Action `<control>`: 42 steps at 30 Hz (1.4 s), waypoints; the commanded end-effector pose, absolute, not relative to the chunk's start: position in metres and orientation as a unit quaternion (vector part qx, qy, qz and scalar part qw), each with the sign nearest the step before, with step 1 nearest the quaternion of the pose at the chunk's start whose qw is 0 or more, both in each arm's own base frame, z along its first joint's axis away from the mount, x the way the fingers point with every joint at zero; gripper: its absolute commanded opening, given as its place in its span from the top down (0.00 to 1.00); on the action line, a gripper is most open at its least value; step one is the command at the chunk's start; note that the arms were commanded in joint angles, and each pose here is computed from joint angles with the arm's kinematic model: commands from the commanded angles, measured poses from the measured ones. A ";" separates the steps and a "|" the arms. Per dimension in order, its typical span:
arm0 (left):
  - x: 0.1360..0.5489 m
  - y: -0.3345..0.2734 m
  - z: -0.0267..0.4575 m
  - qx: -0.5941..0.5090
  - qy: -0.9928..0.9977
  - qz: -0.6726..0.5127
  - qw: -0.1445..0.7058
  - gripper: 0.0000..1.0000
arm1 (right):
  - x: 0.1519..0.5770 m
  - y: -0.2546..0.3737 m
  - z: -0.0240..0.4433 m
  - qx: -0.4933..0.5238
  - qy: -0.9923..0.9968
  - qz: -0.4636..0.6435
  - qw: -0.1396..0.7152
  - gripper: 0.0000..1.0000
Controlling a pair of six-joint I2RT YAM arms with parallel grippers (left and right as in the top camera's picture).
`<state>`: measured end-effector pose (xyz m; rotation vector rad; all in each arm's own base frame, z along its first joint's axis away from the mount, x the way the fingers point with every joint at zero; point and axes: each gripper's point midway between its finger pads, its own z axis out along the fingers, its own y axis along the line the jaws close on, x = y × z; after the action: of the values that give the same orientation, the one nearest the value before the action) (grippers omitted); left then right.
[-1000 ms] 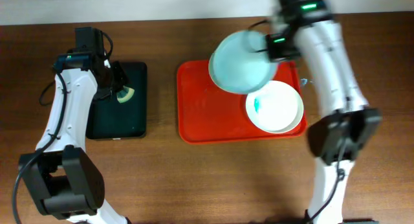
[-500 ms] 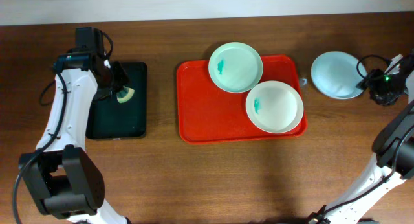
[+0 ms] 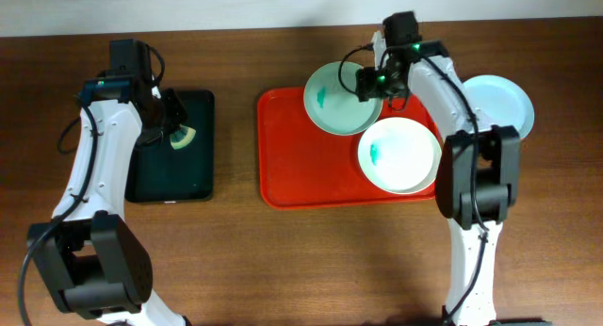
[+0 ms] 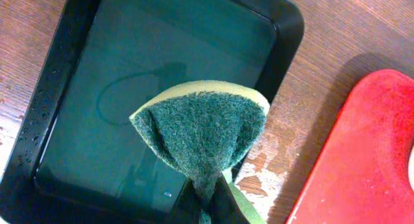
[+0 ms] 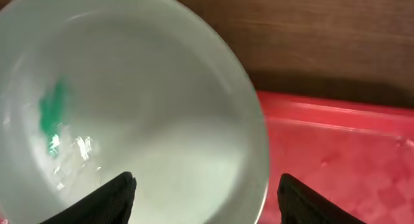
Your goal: Clean dirty plates on tray and stack at the side
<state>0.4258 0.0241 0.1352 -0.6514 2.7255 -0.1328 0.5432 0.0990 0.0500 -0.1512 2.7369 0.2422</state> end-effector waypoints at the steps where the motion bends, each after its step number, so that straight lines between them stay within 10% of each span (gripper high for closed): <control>1: 0.427 0.024 0.145 -0.220 0.958 -0.047 0.180 1.00 | 0.549 0.087 0.019 -0.044 0.980 0.061 0.183 0.32; 8: 0.430 0.024 0.146 -0.219 0.956 -0.048 0.186 1.00 | 0.527 0.116 0.031 -0.057 0.977 0.148 0.146 0.96; 13: 0.429 0.024 0.136 -0.220 0.958 -0.047 0.178 1.00 | 0.480 0.159 0.087 -0.090 0.972 0.193 0.096 0.96; 23: 0.419 -0.098 0.132 -0.066 0.978 -0.125 0.156 1.00 | 0.420 0.179 0.000 -0.111 0.978 0.174 0.006 0.96; 32: 0.412 -0.231 0.014 0.000 0.974 -0.176 0.140 1.00 | 0.426 0.176 -0.001 -0.112 0.980 0.165 0.017 0.96; 37: 0.422 -0.154 -0.022 -0.036 0.983 0.048 0.176 1.00 | 0.427 0.172 -0.002 -0.112 0.982 0.154 0.019 0.96; 42: 0.435 -0.104 0.044 -0.064 0.949 0.173 0.256 1.00 | 0.428 0.168 -0.003 -0.111 0.984 0.139 0.022 0.96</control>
<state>0.4275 -0.1544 0.0134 -0.0848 2.7171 0.1913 0.4316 0.1833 0.0068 -0.3596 3.0132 0.5692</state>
